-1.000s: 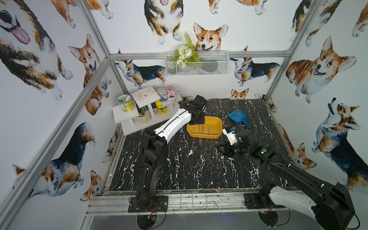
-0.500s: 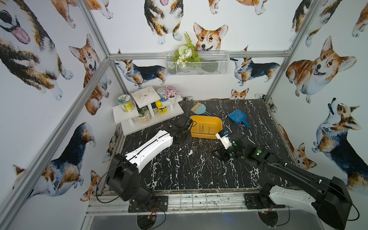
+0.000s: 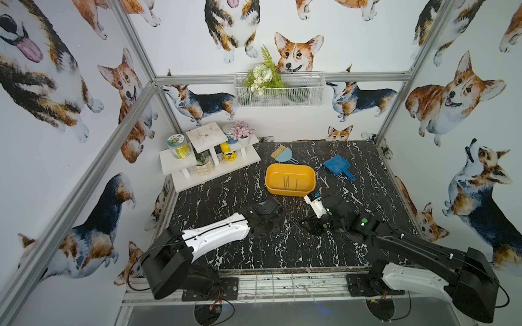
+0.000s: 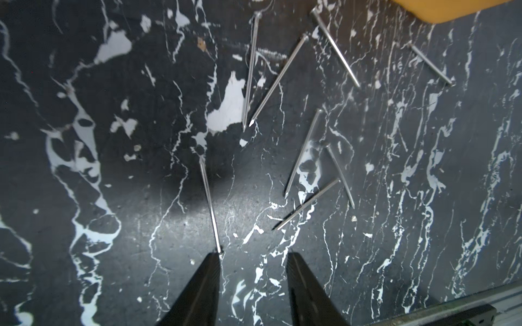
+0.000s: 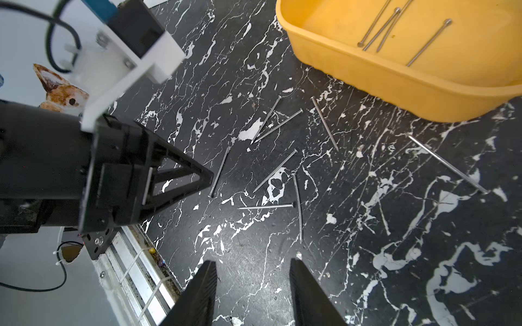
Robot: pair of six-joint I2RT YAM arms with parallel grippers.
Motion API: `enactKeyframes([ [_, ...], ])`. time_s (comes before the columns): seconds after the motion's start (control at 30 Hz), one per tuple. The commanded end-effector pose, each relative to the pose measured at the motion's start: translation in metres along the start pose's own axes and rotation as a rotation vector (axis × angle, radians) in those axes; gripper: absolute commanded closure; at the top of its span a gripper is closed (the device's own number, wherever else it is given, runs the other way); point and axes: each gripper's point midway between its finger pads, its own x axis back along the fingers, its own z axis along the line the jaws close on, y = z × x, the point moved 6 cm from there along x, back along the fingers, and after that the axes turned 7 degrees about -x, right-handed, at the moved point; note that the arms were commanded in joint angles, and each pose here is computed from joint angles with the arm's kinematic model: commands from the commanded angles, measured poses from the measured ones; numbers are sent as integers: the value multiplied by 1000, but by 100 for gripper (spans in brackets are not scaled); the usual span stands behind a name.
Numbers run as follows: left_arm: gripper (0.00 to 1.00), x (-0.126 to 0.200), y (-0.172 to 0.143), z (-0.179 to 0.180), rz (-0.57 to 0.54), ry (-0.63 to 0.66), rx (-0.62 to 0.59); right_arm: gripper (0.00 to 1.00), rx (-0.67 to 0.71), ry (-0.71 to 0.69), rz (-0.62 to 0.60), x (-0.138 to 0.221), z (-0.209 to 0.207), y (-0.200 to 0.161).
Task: Put the nails on the desktop into the storage box
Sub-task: Pick up the nail from the center of the board.
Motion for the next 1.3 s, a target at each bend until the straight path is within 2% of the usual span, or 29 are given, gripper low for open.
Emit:
enactKeyframes([
  [0.0, 58, -8, -5, -7, 4, -10, 25, 52, -20, 3, -35, 2, 0, 3],
  [0.2, 61, -15, -14, -4, 22, 10, 50, 52, -19, -6, -42, 4, -3, -1],
  [0.6, 62, -6, -23, 12, 9, 36, 104, 52, -22, 10, -46, 1, -4, -5],
  [1.1, 69, -23, -30, 12, 54, 41, 98, 52, -26, 12, -51, 1, -5, -6],
  [1.13, 69, -29, -37, 23, 71, 71, 96, 52, -25, 12, -54, 1, -5, -5],
  [1.27, 70, -31, -39, 24, 76, 80, 96, 52, -23, 12, -56, 1, -5, -5],
])
